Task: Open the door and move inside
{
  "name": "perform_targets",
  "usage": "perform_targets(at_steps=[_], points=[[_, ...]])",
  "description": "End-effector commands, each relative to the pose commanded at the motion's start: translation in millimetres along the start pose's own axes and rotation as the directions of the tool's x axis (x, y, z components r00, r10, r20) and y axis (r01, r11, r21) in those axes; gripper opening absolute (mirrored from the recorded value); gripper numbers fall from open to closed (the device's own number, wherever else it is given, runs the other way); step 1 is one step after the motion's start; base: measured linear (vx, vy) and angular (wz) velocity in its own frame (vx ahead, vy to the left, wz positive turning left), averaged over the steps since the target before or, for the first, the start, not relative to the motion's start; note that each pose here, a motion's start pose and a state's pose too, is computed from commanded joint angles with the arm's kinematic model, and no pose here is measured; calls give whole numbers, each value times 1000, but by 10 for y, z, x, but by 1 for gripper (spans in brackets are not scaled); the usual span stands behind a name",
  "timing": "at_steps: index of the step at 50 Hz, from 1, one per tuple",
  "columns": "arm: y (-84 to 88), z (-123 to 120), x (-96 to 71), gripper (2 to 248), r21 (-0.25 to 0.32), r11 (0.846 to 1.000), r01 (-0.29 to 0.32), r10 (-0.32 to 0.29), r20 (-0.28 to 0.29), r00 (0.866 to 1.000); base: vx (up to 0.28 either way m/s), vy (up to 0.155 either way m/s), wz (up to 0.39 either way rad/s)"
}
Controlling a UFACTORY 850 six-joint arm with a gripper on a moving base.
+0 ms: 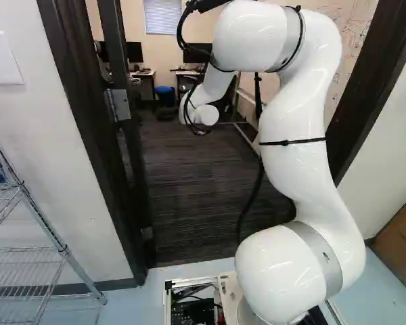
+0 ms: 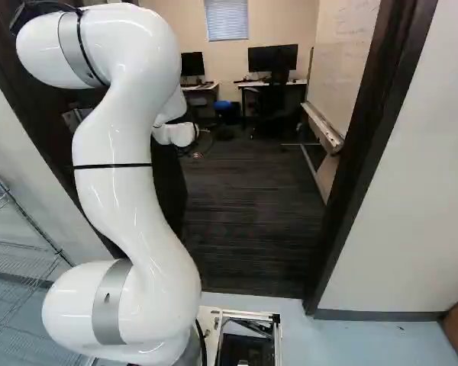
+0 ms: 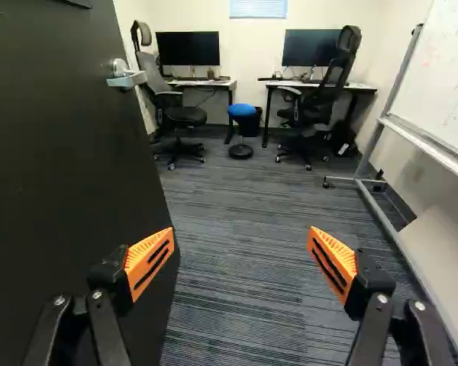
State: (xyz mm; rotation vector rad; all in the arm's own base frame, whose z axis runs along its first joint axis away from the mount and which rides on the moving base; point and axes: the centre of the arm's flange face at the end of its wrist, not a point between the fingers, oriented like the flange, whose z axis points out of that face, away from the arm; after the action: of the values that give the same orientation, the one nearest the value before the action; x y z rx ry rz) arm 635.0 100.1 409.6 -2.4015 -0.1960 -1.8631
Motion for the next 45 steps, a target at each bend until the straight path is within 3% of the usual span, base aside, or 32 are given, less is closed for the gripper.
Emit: perform_targets(at_steps=[45], points=[[623,-144,-28,247,-11,997,80,-80,13,997,0,0,0]])
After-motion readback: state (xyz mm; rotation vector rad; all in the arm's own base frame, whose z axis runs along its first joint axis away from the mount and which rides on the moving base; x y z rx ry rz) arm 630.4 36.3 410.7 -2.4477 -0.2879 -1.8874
